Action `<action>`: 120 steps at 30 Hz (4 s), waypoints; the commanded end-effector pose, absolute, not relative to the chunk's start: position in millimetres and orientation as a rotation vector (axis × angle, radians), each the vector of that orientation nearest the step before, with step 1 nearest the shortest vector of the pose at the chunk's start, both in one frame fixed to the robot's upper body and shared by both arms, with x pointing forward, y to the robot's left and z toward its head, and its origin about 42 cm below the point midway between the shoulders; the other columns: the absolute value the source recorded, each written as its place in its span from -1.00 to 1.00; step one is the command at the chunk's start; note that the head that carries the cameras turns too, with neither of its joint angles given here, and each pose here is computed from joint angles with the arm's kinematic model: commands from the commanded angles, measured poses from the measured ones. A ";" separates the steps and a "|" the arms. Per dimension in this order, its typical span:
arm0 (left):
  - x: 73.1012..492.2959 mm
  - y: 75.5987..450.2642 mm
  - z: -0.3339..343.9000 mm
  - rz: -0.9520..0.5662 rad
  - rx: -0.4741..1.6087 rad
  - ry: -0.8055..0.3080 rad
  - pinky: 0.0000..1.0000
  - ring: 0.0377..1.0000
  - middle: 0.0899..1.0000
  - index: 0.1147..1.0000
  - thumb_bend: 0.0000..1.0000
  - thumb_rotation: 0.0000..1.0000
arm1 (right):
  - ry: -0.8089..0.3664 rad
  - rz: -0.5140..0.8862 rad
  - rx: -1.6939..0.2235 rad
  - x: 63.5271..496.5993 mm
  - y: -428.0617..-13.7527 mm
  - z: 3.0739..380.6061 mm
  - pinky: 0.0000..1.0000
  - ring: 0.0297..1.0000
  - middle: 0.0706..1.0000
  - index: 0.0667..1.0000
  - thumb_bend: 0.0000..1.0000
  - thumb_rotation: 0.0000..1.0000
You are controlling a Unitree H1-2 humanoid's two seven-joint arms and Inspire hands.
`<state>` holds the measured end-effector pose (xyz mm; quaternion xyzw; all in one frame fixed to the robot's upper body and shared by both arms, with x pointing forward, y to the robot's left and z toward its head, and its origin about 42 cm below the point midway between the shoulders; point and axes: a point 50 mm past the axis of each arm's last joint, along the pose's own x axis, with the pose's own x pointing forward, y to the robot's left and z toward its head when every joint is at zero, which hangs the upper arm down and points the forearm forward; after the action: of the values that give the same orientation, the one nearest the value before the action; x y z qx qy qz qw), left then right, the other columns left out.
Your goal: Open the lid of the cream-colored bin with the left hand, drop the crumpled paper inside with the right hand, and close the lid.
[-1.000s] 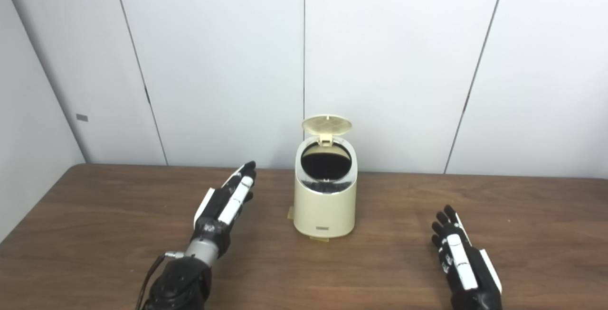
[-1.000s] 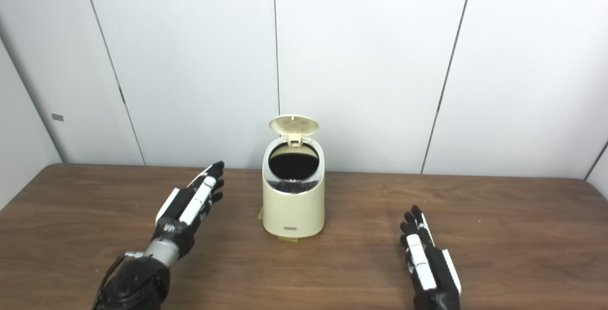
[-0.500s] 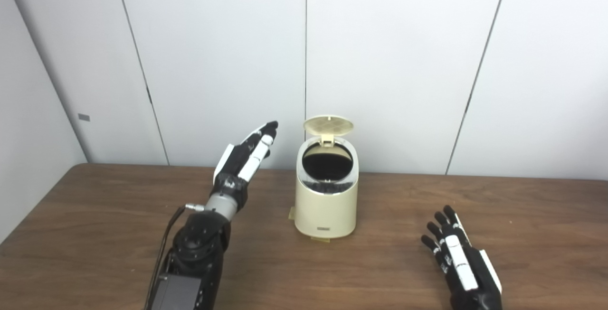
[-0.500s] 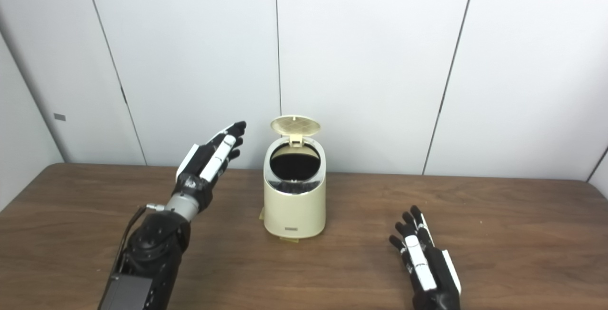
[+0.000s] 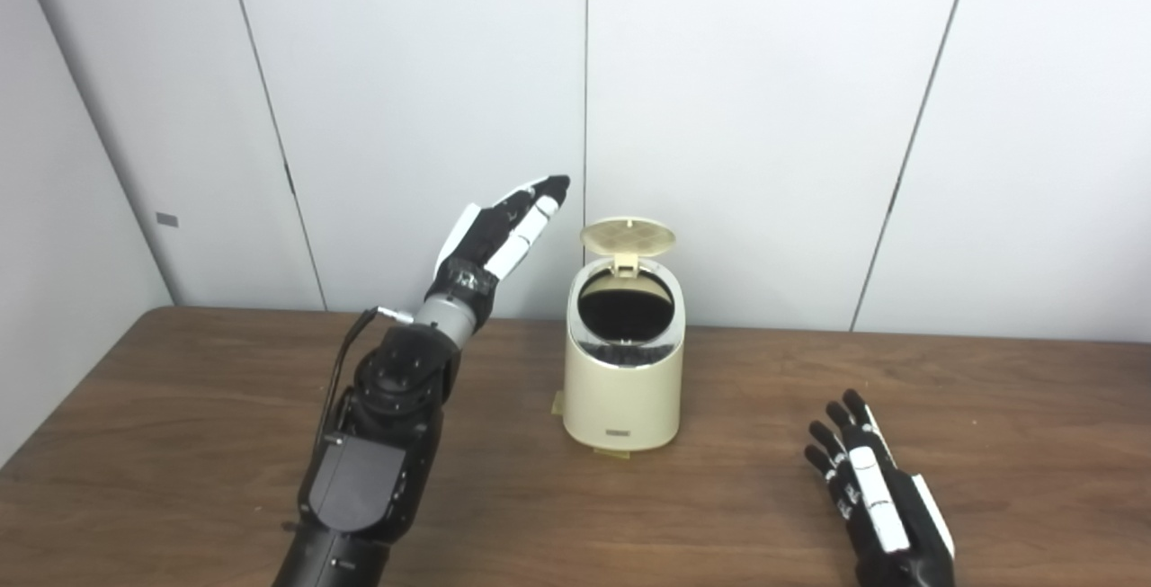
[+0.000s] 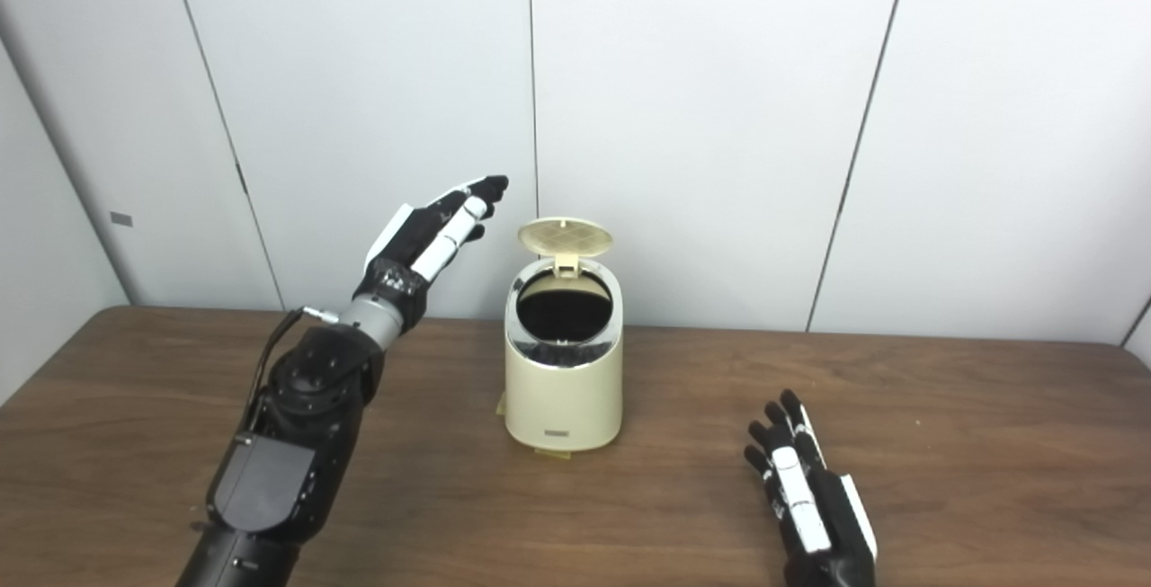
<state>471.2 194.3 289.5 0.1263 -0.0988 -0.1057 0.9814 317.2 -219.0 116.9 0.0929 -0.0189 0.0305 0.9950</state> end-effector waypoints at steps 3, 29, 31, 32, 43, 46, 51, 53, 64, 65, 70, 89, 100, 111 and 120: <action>480.6 185.3 332.1 -0.224 0.331 -0.283 0.89 0.86 0.76 0.73 0.14 0.90 | -0.049 0.097 0.212 313.3 -209.4 121.4 0.92 0.93 0.95 0.99 0.14 0.53; 473.6 154.7 334.6 -0.246 0.741 -0.368 0.91 0.94 0.80 0.26 0.30 1.00 | 0.023 0.098 0.255 310.5 -198.8 128.2 0.64 0.90 0.96 1.00 0.15 0.67; 472.7 154.8 334.3 -0.233 0.728 -0.365 0.96 0.93 0.78 0.20 0.28 1.00 | 0.031 0.105 0.228 311.8 -194.5 132.2 0.64 0.89 0.95 1.00 0.16 0.78; 472.1 155.2 334.4 -0.230 0.731 -0.369 0.98 0.93 0.78 0.18 0.28 1.00 | 0.031 0.108 0.221 312.6 -192.3 134.0 0.64 0.90 0.95 1.00 0.16 0.84; 467.1 165.9 329.1 -0.241 0.985 -0.506 0.55 0.73 0.64 0.07 0.24 1.00 | 0.034 0.114 0.243 313.7 -169.2 146.0 0.47 0.86 0.93 1.00 0.20 0.80; 467.3 169.4 322.2 -0.249 1.063 -0.527 0.55 0.74 0.65 0.14 0.33 1.00 | 0.032 0.111 0.236 314.9 -166.4 151.3 0.43 0.86 0.93 1.00 0.20 0.80; 465.4 173.0 310.1 -0.280 1.170 -0.514 0.58 0.76 0.66 0.18 0.43 1.00 | 0.025 0.100 0.203 316.0 -167.4 159.6 0.53 0.88 0.93 1.00 0.25 0.83; 463.7 172.9 304.0 -0.294 1.198 -0.504 0.60 0.76 0.66 0.19 0.36 1.00 | 0.017 0.097 0.195 316.4 -167.4 163.7 0.56 0.88 0.93 1.00 0.24 0.86; 456.8 167.3 264.7 -0.387 1.314 -0.478 0.62 0.80 0.71 0.45 0.26 1.00 | -0.016 0.077 0.207 311.6 -176.2 177.0 0.64 0.92 0.96 1.00 0.20 0.91; 456.3 166.7 263.1 -0.392 1.322 -0.477 0.63 0.81 0.71 0.47 0.25 1.00 | -0.019 0.076 0.210 311.4 -177.7 177.7 0.69 0.93 0.96 1.00 0.21 0.90; 452.3 162.6 255.5 -0.399 1.340 -0.492 0.65 0.83 0.74 0.51 0.23 1.00 | -0.033 0.035 0.217 308.3 -186.3 184.7 0.76 0.95 0.98 1.00 0.21 0.90; 430.4 143.3 230.7 -0.460 1.625 -0.596 0.87 0.94 0.83 0.48 0.26 0.97 | -0.056 0.006 0.217 304.7 -198.9 197.5 0.90 0.98 0.97 1.00 0.20 0.98; 429.6 142.1 227.6 -0.486 1.600 -0.568 0.84 0.91 0.81 0.48 0.25 0.97 | -0.051 -0.015 0.228 307.7 -202.9 202.2 0.85 0.96 0.95 1.00 0.18 0.96; 425.4 152.3 261.8 -0.354 1.225 -0.538 0.57 0.73 0.69 0.58 0.13 0.76 | -0.047 -0.019 0.238 310.1 -205.0 201.1 0.84 0.95 0.94 0.98 0.18 0.93; 400.9 181.5 279.4 -0.180 0.562 -0.391 0.70 0.75 0.73 0.84 -0.03 0.75 | -0.056 -0.017 0.200 311.0 -208.7 202.3 0.84 0.91 0.90 0.91 0.17 0.93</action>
<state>402.5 177.3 257.2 0.2997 -0.1600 -0.1061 0.9345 304.2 -209.6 182.3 0.1043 0.0123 -0.0175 0.9943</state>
